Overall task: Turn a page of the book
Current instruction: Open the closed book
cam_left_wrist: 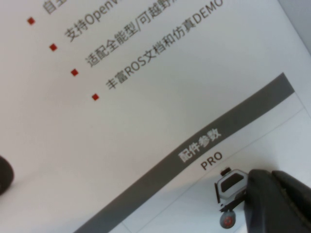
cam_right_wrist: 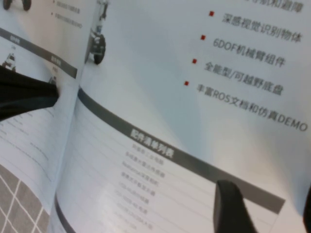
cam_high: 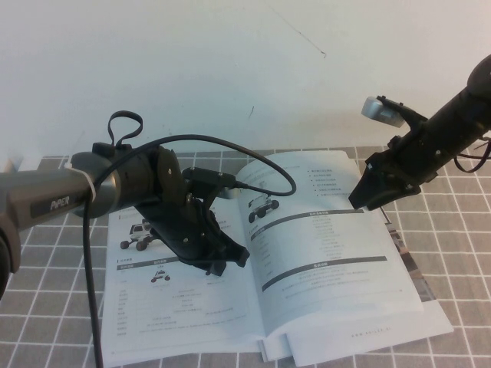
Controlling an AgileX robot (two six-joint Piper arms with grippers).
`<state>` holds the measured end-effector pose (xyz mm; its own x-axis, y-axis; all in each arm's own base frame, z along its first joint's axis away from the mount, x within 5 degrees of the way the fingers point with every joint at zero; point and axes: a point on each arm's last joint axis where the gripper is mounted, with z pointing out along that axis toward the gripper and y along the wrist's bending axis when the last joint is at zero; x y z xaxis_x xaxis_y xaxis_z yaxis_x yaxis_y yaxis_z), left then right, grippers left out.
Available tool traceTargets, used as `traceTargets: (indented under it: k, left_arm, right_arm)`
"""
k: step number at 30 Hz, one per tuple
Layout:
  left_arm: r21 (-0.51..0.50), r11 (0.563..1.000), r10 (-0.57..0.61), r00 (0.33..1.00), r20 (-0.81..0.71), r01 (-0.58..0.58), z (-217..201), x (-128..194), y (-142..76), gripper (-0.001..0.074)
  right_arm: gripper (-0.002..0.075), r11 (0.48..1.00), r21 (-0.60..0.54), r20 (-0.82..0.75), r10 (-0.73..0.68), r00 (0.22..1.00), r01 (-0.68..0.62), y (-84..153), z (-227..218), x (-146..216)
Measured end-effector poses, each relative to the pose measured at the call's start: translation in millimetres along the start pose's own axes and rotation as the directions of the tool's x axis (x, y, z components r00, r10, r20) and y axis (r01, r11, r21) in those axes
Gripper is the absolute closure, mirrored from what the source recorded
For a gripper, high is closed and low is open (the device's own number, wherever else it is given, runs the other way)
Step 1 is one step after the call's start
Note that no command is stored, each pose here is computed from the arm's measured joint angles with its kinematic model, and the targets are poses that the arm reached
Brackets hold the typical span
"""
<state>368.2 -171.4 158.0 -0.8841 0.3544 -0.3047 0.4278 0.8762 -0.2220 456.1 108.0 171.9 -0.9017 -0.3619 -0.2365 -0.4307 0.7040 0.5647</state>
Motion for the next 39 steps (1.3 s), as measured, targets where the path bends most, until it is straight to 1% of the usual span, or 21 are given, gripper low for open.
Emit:
traceTargets:
  k: [3, 10, 17, 21, 24, 27, 32, 35, 39]
  left_arm:
    - [0.0, 1.0, 0.0, 1.0, 0.0, 0.0, 0.0, 0.0, 0.0, 0.0738]
    - [0.0, 1.0, 0.0, 1.0, 0.0, 0.0, 0.0, 0.0, 0.0, 0.0738]
    - [0.0, 1.0, 0.0, 1.0, 0.0, 0.0, 0.0, 0.0, 0.0, 0.0738]
    - [0.0, 1.0, 0.0, 1.0, 0.0, 0.0, 0.0, 0.0, 0.0, 0.0738]
    - [-0.001, 1.0, 0.001, 1.0, 0.0, -0.001, 0.0, 0.0, 0.1, 0.0738]
    - [-0.003, 1.0, 0.003, 1.0, -0.001, -0.003, 0.0, 0.1, 0.2, 0.0738]
    - [-0.003, 1.0, 0.006, 1.0, -0.001, -0.006, 0.0, 0.1, 0.3, 0.0738]
    - [-0.003, 1.0, 0.006, 1.0, -0.001, -0.006, 0.0, 0.1, 0.3, 0.0738]
    - [-0.003, 1.0, 0.006, 1.0, -0.001, -0.006, 0.0, 0.1, 0.3, 0.0738]
  right_arm:
    - [0.0402, 1.0, 0.002, -0.001, -0.001, 1.0, 0.001, -0.2, 0.0, 0.1]
    - [0.0402, 0.999, 0.047, -0.031, -0.012, 0.999, 0.013, -4.5, 0.1, 2.8]
    - [0.0402, 0.999, 0.049, -0.034, -0.01, 0.999, 0.012, -5.4, 1.0, 3.1]
    - [0.0402, 0.999, 0.039, -0.063, 0.007, 0.998, -0.005, -9.3, 8.7, 10.2]
    - [0.0402, 1.0, 0.005, -0.084, 0.02, 0.996, -0.019, -12.5, 18.8, 17.7]
    - [0.0402, 0.998, -0.053, -0.071, 0.015, 0.997, -0.019, -10.5, 24.6, 20.7]
    - [0.0402, 0.983, -0.181, 0.029, 0.019, 0.999, -0.013, 0.2, 25.0, 12.7]
    - [0.0402, 0.975, -0.222, 0.065, 0.031, 0.997, -0.016, 3.8, 24.0, 9.2]
    - [0.0402, 0.97, -0.241, 0.083, 0.038, 0.996, -0.017, 5.4, 23.5, 7.4]
